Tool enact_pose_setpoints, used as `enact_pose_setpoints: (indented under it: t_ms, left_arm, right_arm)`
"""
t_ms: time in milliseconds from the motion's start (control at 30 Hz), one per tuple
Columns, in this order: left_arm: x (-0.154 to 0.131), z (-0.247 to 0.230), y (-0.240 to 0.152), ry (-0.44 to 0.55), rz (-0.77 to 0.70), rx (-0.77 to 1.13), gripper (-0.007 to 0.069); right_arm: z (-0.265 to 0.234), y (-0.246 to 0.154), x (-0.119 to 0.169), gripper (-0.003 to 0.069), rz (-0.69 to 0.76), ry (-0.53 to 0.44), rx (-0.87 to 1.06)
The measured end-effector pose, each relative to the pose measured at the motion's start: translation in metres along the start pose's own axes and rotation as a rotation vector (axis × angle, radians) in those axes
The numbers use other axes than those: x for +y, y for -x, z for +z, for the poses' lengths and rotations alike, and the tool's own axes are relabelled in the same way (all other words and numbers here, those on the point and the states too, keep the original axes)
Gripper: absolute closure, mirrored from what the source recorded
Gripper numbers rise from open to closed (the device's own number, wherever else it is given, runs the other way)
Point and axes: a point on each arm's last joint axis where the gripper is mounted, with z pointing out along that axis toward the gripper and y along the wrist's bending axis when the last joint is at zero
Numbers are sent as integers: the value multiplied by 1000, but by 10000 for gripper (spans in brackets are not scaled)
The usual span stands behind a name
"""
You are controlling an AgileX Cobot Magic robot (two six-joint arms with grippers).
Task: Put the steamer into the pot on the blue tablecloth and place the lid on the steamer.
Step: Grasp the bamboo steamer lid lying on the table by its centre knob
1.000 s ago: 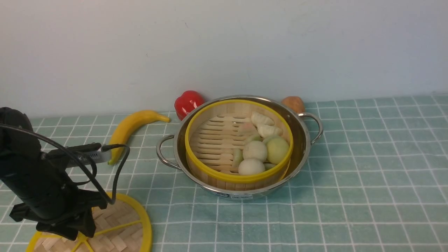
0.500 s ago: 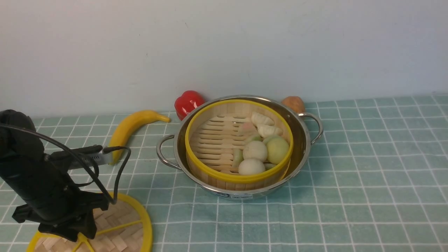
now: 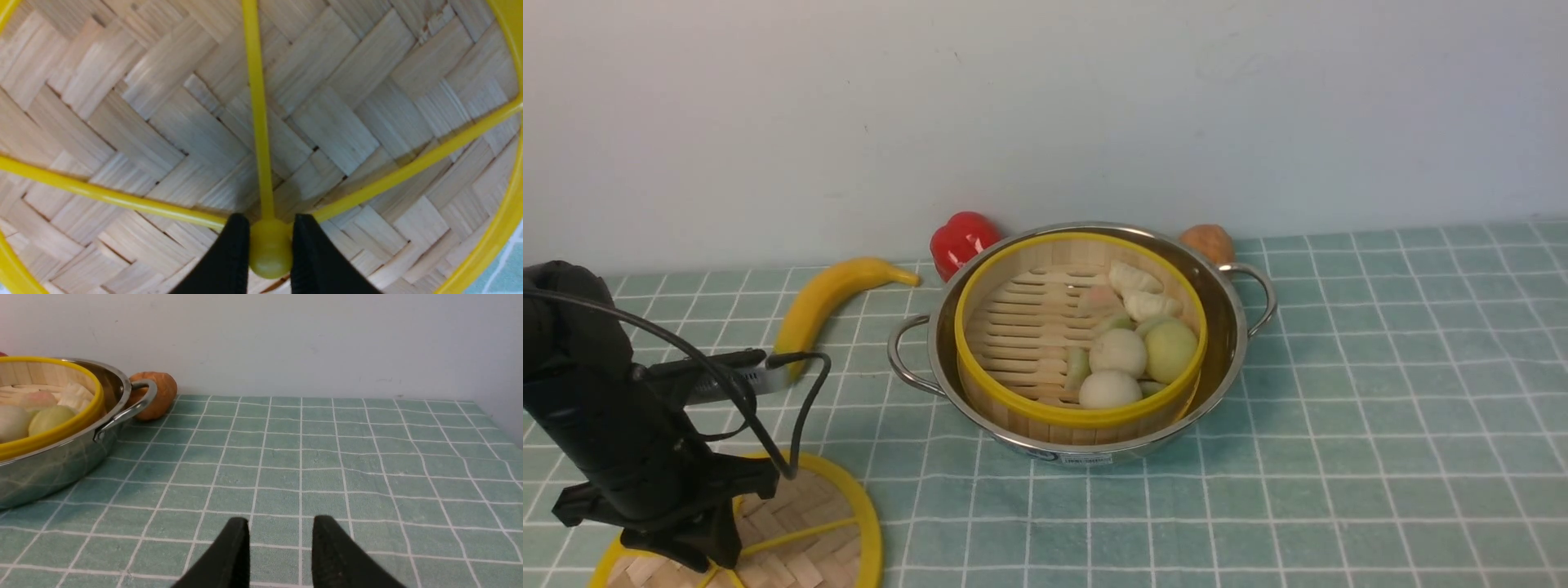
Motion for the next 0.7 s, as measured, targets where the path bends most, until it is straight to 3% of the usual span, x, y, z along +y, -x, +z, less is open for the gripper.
enact_pose_setpoints:
  t_ms: [333,533,700]
  left_arm:
    - [-1,-13,4,8,49,5,508]
    - [-3,-69,14,63,102,-169,508]
    - [-26,-132,23,77,215,-361,508]
  right_arm:
    - [0,0,0,417,0,0,0]
    - [0,0,0,417,0,0,0]
    - [0,0,0,417,0,0,0]
